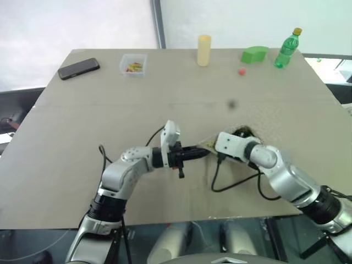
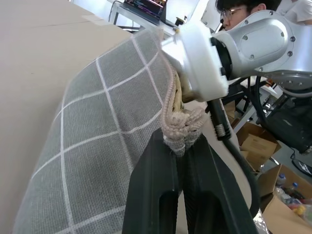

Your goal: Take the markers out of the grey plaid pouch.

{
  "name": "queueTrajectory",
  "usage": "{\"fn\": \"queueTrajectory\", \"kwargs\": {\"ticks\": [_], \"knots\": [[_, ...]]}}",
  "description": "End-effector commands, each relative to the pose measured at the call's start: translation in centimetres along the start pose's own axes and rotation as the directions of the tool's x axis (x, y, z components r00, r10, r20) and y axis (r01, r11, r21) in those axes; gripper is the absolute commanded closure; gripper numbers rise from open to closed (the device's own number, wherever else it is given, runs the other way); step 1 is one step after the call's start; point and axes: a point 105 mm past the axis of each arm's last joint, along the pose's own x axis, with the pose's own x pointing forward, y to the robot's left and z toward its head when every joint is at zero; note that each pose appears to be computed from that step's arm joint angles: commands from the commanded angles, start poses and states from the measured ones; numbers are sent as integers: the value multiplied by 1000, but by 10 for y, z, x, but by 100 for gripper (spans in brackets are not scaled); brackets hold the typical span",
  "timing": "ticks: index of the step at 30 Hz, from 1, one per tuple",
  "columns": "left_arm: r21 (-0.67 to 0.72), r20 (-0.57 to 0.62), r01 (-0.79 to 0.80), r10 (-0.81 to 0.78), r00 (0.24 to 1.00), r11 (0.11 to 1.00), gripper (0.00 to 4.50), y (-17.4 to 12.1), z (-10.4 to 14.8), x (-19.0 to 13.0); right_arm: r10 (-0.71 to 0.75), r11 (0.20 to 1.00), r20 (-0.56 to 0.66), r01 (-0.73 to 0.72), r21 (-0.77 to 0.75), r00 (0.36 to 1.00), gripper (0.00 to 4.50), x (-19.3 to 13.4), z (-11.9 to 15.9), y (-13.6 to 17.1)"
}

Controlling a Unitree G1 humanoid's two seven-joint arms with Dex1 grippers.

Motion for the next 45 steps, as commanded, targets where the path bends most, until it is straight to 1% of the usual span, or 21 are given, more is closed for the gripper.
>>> {"fn": "queueTrajectory", "kwargs": {"ticks": [1, 2, 3, 6, 9, 15, 19, 22, 24, 28, 30, 32, 33, 35, 37, 38, 40, 42, 43, 44, 45], "knots": [[64, 45, 27, -30, 999, 998, 450, -7, 18, 8, -49, 998, -38, 51, 43, 998, 368, 1, -9, 1], [67, 50, 10, -13, 999, 998, 450, -4, 20, 7, -66, 996, -28, 67, 54, 997, 397, -3, -8, -3], [72, 53, -8, 4, 999, 997, 450, -1, 21, 7, -86, 994, -18, 87, 65, 996, 409, -8, -7, -8], [86, 58, -64, 59, 997, 994, 450, 10, 23, 5, -104, 988, 47, 98, 123, 993, 409, -26, 1, -20], [103, 69, -119, 112, 991, 988, 450, 20, 27, 4, -61, 983, 174, 28, 183, 983, 410, -52, 19, -21], [140, 52, -167, 161, 986, 976, 450, 34, 26, 3, -20, 955, 318, -77, 288, 948, 411, -92, 36, -25], [211, 23, -176, 175, 984, 961, 450, 37, 22, 3, -33, 918, 413, -136, 372, 910, 411, -111, 42, -34], [259, 11, -180, 183, 983, 949, 450, 38, 20, 2, -106, 875, 490, -153, 459, 865, 411, -122, 48, -50], [283, 2, -191, 198, 980, 940, 450, 39, 18, 1, -212, 809, 570, -184, 558, 794, 411, -133, 56, -68], [351, 9, -231, 243, 970, 908, 450, 43, 22, -2, -409, 660, 624, -256, 706, 666, 411, -147, 64, -100], [363, 35, -252, 257, 966, 897, 450, 43, 30, -2, -509, 563, 625, -320, 762, 591, 411, -152, 70, -114], [408, 52, -267, 270, 962, 873, 450, 42, 38, -5, -627, 432, 594, -409, 804, 504, 411, -155, 74, -131], [424, 59, -270, 271, 961, 865, 450, 41, 42, -6, -663, 372, 569, -446, 814, 486, 411, -154, 75, -136], [447, 63, -286, 289, 955, 848, 450, 41, 47, -9, -681, 317, 534, -456, 832, 502, 411, -149, 75, -139], [461, 51, -301, 314, 948, 835, 450, 42, 46, -15, -679, 305, 486, -390, 869, 551, 411, -146, 67, -142], [467, 46, -312, 330, 943, 827, 450, 43, 44, -19, -677, 301, 444, -329, 895, 587, 411, -145, 58, -145], [494, 25, -334, 370, 929, 803, 450, 47, 41, -29, -633, 376, 323, -86, 923, 704, 411, -144, 32, -149], [547, -3, -344, 413, 911, 763, 450, 51, 37, -40, -578, 490, 213, 126, 863, 788, 307, -150, 8, -149], [586, -18, -342, 434, 901, 735, 450, 54, 34, -44, -572, 515, 168, 192, 836, 803, 274, -154, -1, -151], [640, -28, -327, 446, 894, 695, 450, 55, 32, -49, -570, 510, 95, 260, 820, 816, 220, -158, -16, -155], [680, -37, -308, 452, 891, 665, 450, 55, 29, -52, -556, 507, 22, 318, 801, 831, 181, -160, -31, -155]]}}
